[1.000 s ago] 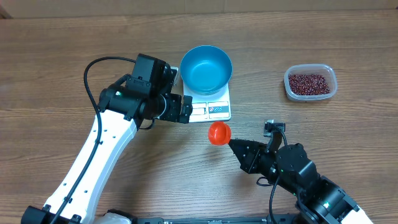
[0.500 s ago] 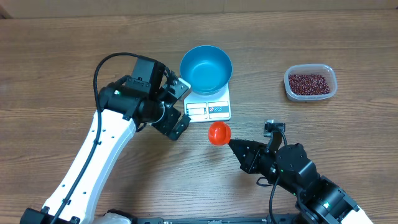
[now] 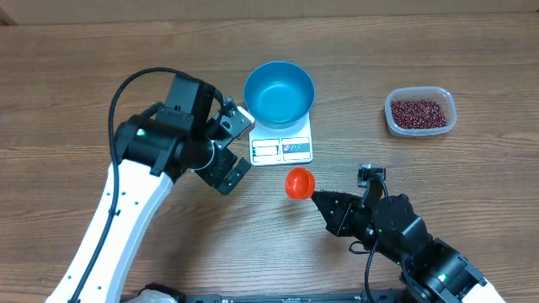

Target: Scoop item into bowl and weigh 150g on scale

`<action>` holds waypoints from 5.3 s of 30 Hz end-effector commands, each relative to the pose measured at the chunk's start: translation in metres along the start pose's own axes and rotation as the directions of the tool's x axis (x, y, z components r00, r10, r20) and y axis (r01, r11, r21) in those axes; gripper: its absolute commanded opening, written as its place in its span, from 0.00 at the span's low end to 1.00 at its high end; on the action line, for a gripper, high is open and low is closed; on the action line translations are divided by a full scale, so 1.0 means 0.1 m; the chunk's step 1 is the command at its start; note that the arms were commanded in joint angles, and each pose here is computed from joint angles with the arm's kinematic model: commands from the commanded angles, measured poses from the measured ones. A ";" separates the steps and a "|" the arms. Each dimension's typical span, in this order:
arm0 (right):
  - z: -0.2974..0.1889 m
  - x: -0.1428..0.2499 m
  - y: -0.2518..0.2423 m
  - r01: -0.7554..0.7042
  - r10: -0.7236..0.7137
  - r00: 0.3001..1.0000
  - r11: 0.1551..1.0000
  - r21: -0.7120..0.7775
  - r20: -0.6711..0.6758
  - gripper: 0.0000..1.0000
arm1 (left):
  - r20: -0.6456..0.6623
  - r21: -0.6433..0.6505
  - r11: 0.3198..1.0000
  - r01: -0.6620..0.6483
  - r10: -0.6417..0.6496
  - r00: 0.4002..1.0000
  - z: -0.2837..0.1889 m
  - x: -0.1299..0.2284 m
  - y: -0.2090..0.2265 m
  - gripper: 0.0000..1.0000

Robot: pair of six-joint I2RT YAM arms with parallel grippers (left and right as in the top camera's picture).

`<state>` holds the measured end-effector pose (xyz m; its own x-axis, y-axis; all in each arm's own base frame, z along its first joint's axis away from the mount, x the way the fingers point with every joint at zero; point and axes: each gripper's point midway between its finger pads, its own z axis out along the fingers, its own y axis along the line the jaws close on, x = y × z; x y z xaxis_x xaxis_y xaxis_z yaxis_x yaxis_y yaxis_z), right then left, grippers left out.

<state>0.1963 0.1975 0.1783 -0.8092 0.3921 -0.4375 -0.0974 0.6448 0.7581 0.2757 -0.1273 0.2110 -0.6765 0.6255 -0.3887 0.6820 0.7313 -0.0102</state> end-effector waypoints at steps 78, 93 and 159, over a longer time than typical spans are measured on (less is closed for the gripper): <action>-0.41 -0.30 -0.61 -0.018 -0.049 0.986 0.917 0.398 0.158 0.04 | -0.024 -0.279 0.937 0.209 -0.225 0.974 2.38 -0.69 -0.32 0.05; -0.41 -0.30 -0.61 -0.018 -0.049 0.986 0.917 0.398 0.157 0.04 | 0.001 -0.301 0.929 0.214 -0.224 0.975 2.42 -0.67 -0.26 0.04; -0.40 -0.31 -0.60 -0.068 -0.003 0.984 0.920 0.386 0.179 0.04 | 0.253 -0.240 0.953 0.184 -0.121 0.960 -0.03 -0.49 -0.40 0.65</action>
<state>0.1985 0.1206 0.1490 -0.7276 0.4510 -0.5170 0.1736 0.8501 0.4972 0.2785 -0.1959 0.2213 -0.6860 0.4444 -0.5761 0.4825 0.8705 0.0970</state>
